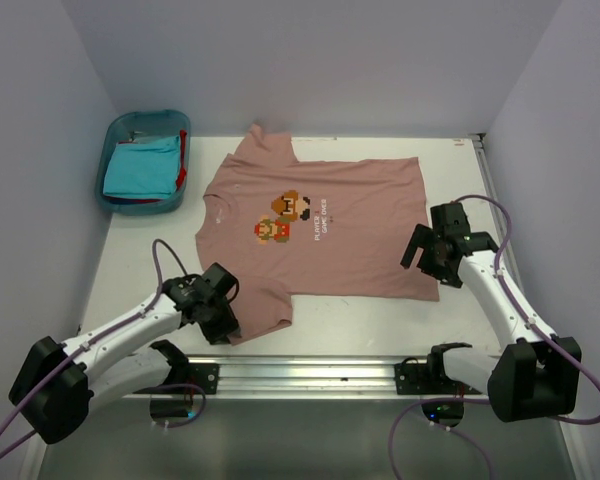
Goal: Fold and stack the t-shirts
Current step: Grap the side of the flattened tshirt closest away from the robot with both arms
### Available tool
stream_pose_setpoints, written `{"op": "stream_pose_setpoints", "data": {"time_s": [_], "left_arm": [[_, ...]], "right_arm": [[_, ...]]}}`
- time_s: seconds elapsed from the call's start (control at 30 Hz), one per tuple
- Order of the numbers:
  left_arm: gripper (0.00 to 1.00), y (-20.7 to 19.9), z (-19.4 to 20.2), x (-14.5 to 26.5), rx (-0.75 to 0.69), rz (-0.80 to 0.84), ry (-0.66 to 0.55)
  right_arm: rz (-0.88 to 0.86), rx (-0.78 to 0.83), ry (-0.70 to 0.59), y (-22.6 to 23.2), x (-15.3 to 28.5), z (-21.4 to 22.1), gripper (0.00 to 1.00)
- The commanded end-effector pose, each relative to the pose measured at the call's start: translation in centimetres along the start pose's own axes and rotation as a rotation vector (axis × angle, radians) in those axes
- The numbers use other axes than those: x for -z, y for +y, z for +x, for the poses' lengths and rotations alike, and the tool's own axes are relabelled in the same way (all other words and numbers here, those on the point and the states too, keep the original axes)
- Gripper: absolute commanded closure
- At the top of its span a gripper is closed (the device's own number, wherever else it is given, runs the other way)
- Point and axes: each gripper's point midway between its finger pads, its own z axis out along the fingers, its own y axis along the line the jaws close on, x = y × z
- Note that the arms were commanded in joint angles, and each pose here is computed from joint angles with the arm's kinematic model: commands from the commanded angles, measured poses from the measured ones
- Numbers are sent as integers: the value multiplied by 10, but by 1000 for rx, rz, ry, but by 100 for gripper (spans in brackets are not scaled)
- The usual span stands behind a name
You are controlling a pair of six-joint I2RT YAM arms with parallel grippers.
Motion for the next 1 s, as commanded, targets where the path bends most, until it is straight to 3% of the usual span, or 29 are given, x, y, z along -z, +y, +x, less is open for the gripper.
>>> {"op": "stream_pose_setpoints", "data": {"time_s": [0.0, 0.5, 0.57, 0.67, 0.7, 0.97], "left_arm": [[63, 3, 2, 2, 4, -18, 4], [62, 8, 13, -20, -67, -100, 96], [66, 8, 12, -22, -69, -102, 92], [86, 6, 10, -23, -70, -93, 82], [98, 8, 10, -24, -70, -97, 81], [100, 6, 8, -23, -72, -75, 62]], "right_arm": [[-8, 4, -4, 1, 1, 0, 1], [-14, -2, -11, 2, 4, -2, 1], [-15, -1, -12, 2, 5, -2, 1], [-16, 1, -15, 2, 5, -2, 1], [-17, 1, -16, 2, 5, -2, 1], [-18, 2, -19, 2, 6, -2, 1]]}}
